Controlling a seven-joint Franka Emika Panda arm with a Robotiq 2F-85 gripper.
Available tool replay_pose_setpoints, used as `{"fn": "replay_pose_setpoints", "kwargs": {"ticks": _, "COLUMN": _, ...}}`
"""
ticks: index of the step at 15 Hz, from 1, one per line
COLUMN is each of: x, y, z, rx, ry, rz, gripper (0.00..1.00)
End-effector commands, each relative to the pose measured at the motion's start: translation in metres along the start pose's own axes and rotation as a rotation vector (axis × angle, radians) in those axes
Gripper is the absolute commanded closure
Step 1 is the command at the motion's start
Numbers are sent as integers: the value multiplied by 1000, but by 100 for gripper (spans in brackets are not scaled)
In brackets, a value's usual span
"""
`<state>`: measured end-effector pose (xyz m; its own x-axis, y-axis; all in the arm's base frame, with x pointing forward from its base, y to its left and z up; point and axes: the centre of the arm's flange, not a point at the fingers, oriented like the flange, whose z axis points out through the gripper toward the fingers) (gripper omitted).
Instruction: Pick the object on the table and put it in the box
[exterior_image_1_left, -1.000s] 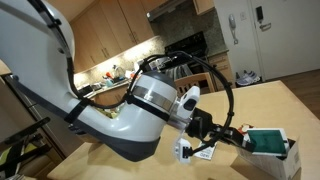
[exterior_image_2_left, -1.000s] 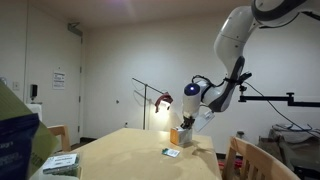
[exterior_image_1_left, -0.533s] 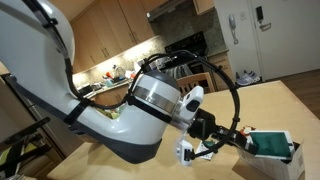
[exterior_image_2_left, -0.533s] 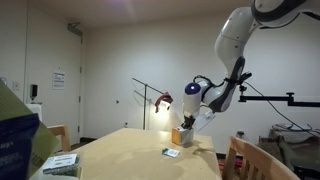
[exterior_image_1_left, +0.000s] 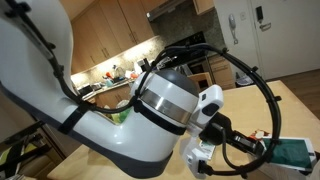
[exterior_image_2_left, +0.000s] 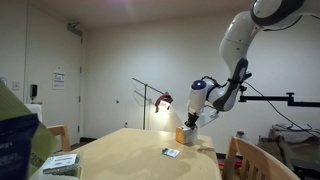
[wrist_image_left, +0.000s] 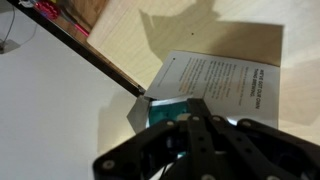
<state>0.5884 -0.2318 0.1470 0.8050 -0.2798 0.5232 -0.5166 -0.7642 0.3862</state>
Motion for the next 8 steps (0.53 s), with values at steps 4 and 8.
{"fn": "replay_pose_setpoints", "kwargs": {"ticks": 4, "x": 14, "y": -2, "z": -14, "rx": -13, "ry": 38, "rz": -4, "gripper": 100}}
{"fn": "replay_pose_setpoints", "kwargs": {"ticks": 8, "x": 26, "y": -26, "z": -31, "rx": -24, "ry": 147, "rz": -82, "gripper": 100}}
